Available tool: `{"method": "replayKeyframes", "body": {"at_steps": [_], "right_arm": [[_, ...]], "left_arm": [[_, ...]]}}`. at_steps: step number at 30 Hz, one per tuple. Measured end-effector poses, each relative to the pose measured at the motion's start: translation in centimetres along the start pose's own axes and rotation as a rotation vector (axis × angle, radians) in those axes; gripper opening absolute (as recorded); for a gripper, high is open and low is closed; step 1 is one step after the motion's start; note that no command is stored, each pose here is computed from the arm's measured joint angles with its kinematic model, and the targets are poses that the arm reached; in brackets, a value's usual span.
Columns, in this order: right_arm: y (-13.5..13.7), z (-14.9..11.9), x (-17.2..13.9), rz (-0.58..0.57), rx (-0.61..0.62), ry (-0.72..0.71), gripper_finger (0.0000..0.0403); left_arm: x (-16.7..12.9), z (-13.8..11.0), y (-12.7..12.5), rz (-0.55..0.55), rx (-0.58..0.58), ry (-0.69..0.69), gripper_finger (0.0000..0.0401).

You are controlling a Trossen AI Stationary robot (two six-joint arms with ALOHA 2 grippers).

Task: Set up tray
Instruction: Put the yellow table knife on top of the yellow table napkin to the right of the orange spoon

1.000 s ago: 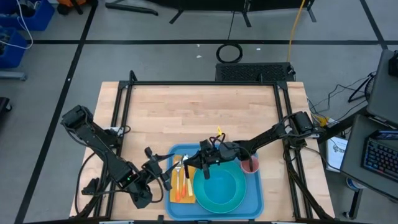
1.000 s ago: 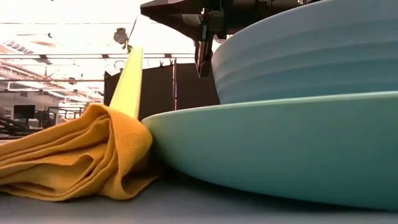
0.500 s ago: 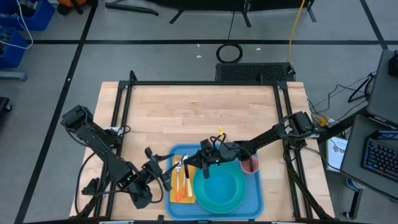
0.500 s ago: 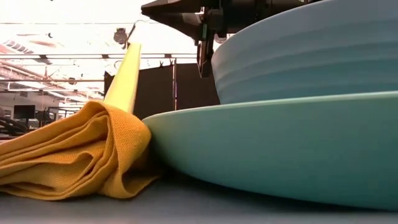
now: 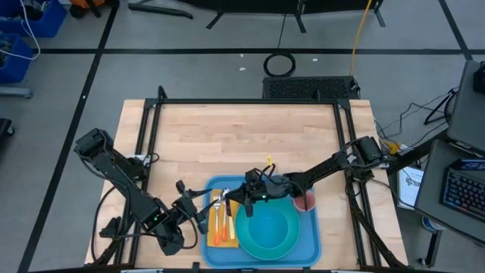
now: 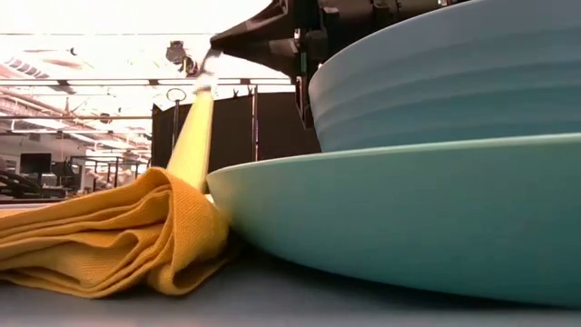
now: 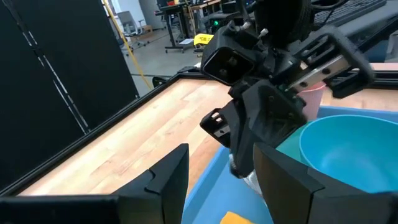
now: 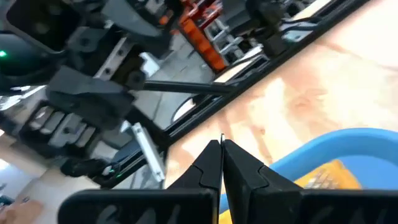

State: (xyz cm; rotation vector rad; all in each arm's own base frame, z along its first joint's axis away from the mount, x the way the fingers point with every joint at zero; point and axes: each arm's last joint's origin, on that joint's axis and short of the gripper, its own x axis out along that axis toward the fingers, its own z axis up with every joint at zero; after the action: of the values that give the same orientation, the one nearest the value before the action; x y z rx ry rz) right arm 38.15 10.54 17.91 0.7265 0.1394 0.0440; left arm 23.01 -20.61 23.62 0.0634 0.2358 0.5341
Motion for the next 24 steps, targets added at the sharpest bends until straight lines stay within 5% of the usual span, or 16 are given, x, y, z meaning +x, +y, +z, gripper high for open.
{"method": "replayKeyframes", "body": {"at_steps": [24], "right_arm": [[-0.7,-0.41,-0.05,-0.103,0.028,0.017,0.0]], "left_arm": [[-0.01,-0.05,-0.06,-0.021,-0.004,0.016,0.0184]]}}
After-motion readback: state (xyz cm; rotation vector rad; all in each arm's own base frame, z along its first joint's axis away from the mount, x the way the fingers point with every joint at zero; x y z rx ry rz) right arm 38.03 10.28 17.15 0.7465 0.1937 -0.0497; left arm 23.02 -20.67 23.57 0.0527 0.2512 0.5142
